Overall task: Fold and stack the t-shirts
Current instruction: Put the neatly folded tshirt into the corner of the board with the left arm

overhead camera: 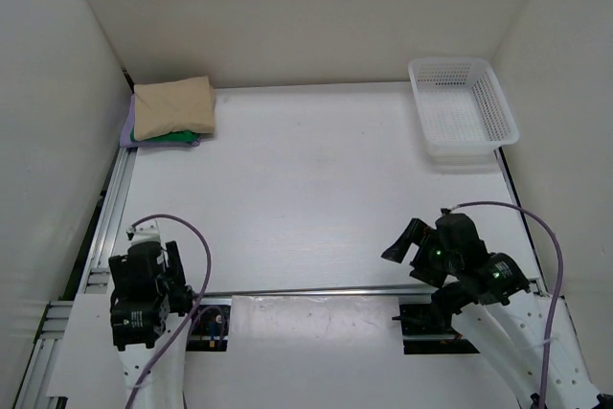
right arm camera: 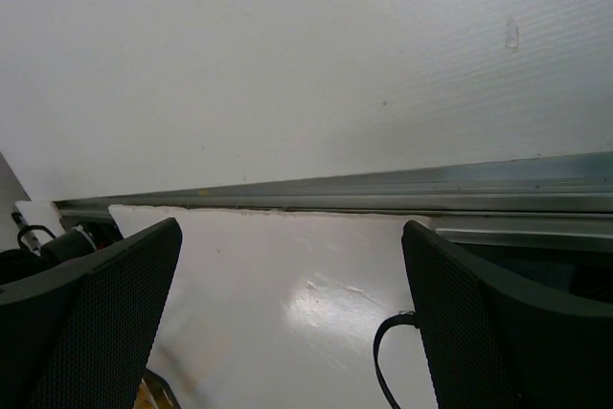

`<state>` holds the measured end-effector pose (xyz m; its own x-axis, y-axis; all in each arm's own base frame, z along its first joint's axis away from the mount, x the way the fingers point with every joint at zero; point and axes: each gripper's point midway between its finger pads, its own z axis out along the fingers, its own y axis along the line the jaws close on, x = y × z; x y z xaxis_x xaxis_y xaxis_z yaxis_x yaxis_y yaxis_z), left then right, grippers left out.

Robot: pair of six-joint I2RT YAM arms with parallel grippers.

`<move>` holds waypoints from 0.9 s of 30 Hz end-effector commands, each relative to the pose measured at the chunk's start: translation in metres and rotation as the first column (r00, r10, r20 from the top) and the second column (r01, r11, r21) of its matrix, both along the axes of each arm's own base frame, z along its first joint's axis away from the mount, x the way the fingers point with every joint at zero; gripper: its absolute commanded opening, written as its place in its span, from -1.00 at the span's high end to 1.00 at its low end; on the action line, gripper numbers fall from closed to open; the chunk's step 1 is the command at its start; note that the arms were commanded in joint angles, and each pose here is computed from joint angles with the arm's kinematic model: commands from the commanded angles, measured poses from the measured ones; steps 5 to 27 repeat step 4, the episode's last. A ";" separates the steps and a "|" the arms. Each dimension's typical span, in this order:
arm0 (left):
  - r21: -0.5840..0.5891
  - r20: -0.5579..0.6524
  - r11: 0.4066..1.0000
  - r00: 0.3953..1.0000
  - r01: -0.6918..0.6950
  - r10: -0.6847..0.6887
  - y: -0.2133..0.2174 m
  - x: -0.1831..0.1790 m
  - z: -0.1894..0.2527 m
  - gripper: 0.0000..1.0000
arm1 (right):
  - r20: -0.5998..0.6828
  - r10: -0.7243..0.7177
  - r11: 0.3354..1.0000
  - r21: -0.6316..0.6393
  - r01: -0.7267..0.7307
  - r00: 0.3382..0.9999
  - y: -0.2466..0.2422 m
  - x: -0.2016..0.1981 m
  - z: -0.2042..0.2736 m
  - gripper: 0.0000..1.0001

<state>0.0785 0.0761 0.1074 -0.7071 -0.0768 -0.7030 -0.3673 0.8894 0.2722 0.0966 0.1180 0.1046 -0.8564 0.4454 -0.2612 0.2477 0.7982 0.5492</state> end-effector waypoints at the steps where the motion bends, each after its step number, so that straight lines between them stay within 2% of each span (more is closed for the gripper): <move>1: 0.020 -0.173 1.000 0.985 -0.011 0.014 0.003 -0.030 -0.026 -1.00 | -0.039 -0.006 1.000 0.015 0.007 0.999 -0.001 -0.012 -0.007 -1.00; 27: 0.011 -0.191 1.000 0.982 -0.006 0.008 0.002 -0.031 -0.032 -1.00 | -0.048 -0.014 1.000 0.015 0.015 0.999 -0.004 -0.016 -0.010 -1.00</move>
